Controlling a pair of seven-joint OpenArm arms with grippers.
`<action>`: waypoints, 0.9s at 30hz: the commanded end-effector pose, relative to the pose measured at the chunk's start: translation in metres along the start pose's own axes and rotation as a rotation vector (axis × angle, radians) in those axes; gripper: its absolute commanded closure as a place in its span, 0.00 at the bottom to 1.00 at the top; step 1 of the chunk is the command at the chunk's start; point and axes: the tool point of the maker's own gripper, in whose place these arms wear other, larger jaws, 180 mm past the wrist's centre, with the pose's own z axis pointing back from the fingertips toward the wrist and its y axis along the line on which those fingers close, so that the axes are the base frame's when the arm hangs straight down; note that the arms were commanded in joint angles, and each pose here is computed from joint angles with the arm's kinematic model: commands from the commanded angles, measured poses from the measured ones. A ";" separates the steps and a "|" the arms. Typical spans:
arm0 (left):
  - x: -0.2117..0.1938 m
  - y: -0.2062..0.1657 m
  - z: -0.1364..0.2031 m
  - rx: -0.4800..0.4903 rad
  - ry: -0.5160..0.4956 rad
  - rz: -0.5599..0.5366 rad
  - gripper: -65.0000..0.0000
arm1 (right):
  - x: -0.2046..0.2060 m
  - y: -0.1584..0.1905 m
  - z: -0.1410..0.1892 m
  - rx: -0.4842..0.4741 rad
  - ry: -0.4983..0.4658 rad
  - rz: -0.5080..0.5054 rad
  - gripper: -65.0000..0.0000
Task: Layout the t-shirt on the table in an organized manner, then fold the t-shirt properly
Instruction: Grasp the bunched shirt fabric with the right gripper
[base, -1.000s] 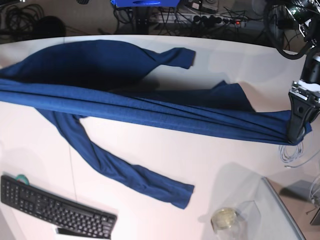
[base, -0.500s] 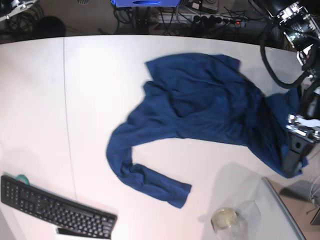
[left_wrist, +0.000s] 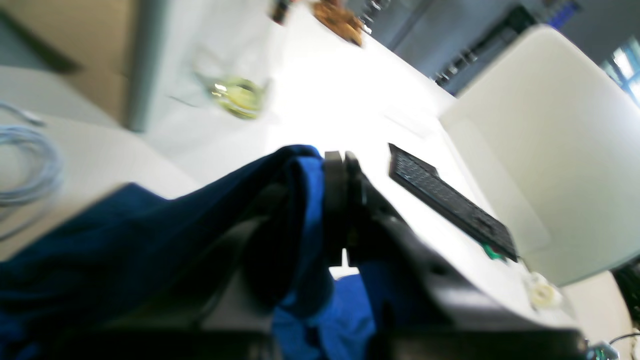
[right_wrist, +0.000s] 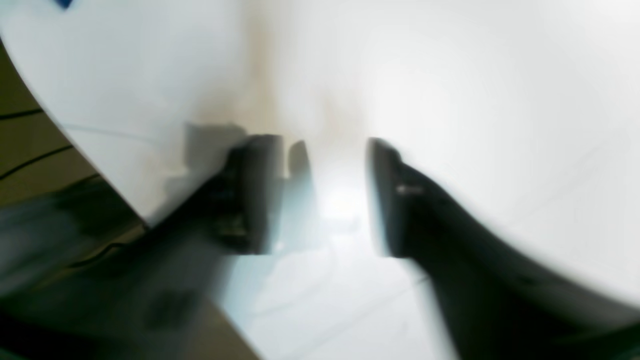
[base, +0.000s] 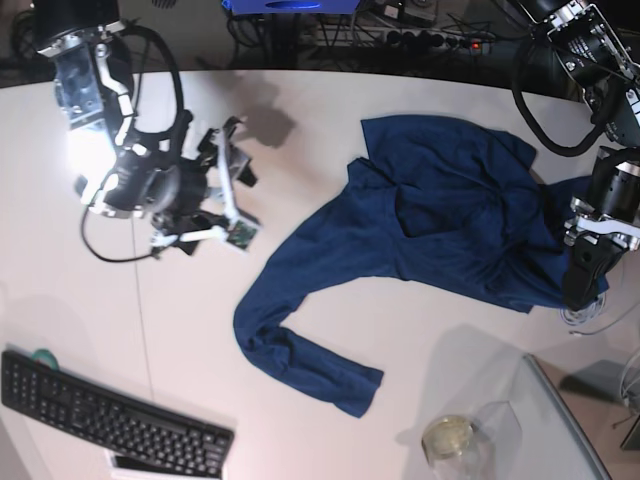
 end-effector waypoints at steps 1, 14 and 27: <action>0.019 -0.004 0.001 -0.018 -0.060 -0.016 1.00 | 0.032 0.009 -0.001 0.010 -0.088 0.048 0.25; 0.009 0.032 0.019 0.153 0.013 -0.136 1.00 | 0.096 0.082 -0.092 0.148 -0.088 0.272 0.28; 0.005 0.031 0.018 0.149 0.025 -0.133 1.00 | 0.095 0.059 -0.130 0.143 -0.118 0.179 0.27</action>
